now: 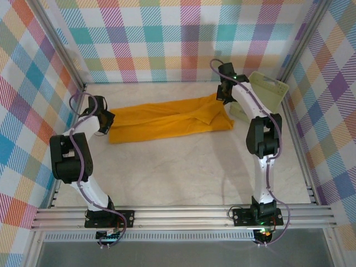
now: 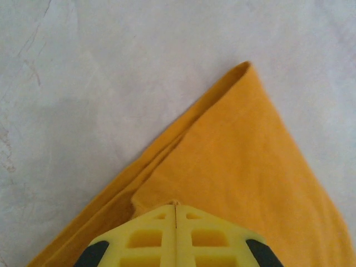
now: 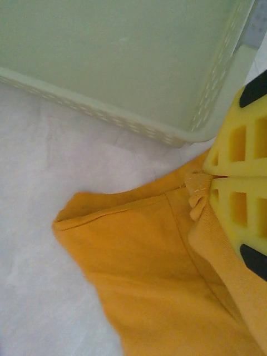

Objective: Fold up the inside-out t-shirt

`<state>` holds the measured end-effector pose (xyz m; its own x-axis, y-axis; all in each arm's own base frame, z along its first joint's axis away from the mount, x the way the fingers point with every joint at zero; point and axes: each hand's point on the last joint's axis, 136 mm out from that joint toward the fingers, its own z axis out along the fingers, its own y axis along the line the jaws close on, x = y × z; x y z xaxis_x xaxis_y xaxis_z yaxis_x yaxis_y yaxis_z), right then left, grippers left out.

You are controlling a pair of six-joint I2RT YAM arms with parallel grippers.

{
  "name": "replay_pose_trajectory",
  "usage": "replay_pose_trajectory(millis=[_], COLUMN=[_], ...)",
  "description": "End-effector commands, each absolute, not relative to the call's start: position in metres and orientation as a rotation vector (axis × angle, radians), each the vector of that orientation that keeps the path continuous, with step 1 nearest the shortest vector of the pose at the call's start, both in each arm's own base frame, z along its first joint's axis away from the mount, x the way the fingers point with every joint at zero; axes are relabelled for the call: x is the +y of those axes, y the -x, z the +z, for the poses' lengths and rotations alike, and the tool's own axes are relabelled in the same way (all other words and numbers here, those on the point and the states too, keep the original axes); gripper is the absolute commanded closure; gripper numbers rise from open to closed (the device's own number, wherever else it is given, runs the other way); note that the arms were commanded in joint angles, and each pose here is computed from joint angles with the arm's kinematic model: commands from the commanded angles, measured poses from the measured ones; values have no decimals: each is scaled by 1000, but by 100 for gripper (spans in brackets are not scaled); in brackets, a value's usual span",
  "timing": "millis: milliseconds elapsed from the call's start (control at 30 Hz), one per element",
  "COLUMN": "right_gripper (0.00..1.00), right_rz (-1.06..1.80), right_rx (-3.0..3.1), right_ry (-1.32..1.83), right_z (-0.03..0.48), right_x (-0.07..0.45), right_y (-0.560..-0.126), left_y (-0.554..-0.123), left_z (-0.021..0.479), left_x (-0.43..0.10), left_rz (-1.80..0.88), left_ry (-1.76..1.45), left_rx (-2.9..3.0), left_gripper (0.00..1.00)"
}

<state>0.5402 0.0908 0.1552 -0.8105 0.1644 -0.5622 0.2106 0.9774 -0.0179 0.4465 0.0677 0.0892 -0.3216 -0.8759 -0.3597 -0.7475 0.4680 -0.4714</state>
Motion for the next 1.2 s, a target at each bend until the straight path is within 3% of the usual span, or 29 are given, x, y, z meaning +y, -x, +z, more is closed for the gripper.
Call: replay_pose_trajectory(millis=[0, 333, 367, 400, 500, 567, 700, 900, 1167], right_gripper=[100, 100, 93, 80, 52, 44, 39, 41, 45], right_rz=[-53, -18, -13, -10, -22, -27, 31, 199, 210], right_rx=[2374, 2411, 2419, 2429, 2445, 2443, 2424, 2462, 2626], right_ry=[-276, -219, -213, -206, -201, -194, -151, -83, -123], right_z=[211, 174, 168, 163, 157, 164, 185, 169, 90], right_x=[89, 106, 108, 110, 109, 108, 117, 165, 177], right_y=[-553, -588, -591, -593, -595, -591, -571, -521, -496], left_y=[-451, -474, -477, -478, -478, -476, -464, -461, -471], left_z=[103, 77, 73, 68, 63, 75, 111, 126, 52], left_x=[78, 85, 84, 83, 81, 84, 84, 17, -33], left_rz=[-322, -281, -282, -277, -257, -226, -181, -280, -411], left_ry=[1356, 1365, 1360, 1359, 1363, 1335, 1277, 1048, 984], left_rx=[2076, 2135, 2154, 2190, 2250, 2256, 2235, 2302, 2466], left_gripper=[100, 100, 100, 96, 58, 37, 20, 19, 18])
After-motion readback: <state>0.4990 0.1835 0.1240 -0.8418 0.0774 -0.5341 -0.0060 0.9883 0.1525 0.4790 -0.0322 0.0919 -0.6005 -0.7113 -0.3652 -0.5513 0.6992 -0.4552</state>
